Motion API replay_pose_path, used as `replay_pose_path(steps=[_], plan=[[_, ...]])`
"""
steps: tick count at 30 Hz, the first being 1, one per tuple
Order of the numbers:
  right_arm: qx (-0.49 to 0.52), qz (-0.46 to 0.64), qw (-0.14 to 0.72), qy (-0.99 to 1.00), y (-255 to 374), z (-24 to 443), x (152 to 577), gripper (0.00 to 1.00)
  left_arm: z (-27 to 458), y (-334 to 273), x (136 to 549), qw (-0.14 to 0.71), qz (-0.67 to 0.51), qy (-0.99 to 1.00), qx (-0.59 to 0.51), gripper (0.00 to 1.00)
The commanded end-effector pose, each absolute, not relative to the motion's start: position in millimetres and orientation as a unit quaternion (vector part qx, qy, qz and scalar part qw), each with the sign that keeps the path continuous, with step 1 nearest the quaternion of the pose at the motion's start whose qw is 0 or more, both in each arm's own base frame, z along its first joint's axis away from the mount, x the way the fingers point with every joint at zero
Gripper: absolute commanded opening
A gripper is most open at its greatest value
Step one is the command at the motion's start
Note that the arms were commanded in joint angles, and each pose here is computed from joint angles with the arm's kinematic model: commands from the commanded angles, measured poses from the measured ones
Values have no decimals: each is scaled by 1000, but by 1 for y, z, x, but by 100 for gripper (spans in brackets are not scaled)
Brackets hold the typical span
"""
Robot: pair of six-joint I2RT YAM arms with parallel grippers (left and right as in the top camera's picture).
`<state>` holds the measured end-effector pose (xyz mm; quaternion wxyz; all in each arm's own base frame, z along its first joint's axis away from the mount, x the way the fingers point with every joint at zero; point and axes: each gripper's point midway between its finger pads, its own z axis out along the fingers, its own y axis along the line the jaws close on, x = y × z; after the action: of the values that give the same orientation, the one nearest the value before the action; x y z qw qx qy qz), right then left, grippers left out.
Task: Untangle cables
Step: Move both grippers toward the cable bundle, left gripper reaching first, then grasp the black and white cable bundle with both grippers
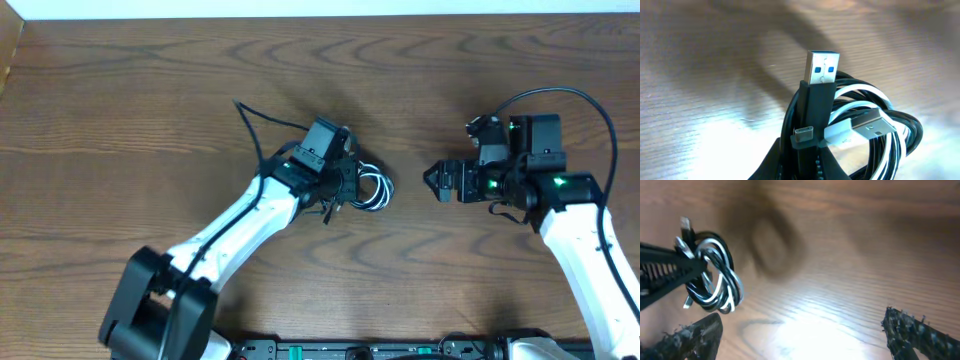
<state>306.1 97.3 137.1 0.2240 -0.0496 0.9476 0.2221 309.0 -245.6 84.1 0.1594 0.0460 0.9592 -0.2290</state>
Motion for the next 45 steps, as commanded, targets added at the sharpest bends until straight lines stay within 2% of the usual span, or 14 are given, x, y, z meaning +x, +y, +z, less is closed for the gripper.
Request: replay_pose_path(steps=[1,9,11,14,16,18,28,39,41,44,45], plan=[[-109,281,202,932,127,137,301,97,105,-261,301,159,-267,948,67,8],[-177,310,159,921,169,112,292,88,100,-270,283,140,-262,951,88,7],[-184,311,157,919,173,110,291,79,99,-270,282,139,-261,951,88,8],[-187,304,156,921,174,108,291,57,99,-270,282,138,-260,952,88,7],[-186,294,156,924,172,106,291,38,99,-270,282,138,-260,952,87,8],[-186,294,156,924,172,106,291,26,99,-270,282,138,-260,952,87,8],[-185,314,135,921,176,107,281,30,101,-273,283,141,-268,949,88,8],[-184,306,136,924,174,105,282,1,101,-272,284,141,-268,949,87,8],[-164,249,141,944,157,94,289,1,100,-268,285,142,-261,951,88,7],[49,-3,149,988,63,69,304,1,94,-251,286,128,-245,958,72,8],[79,-35,152,985,50,68,303,1,92,-248,286,124,-242,960,67,7]])
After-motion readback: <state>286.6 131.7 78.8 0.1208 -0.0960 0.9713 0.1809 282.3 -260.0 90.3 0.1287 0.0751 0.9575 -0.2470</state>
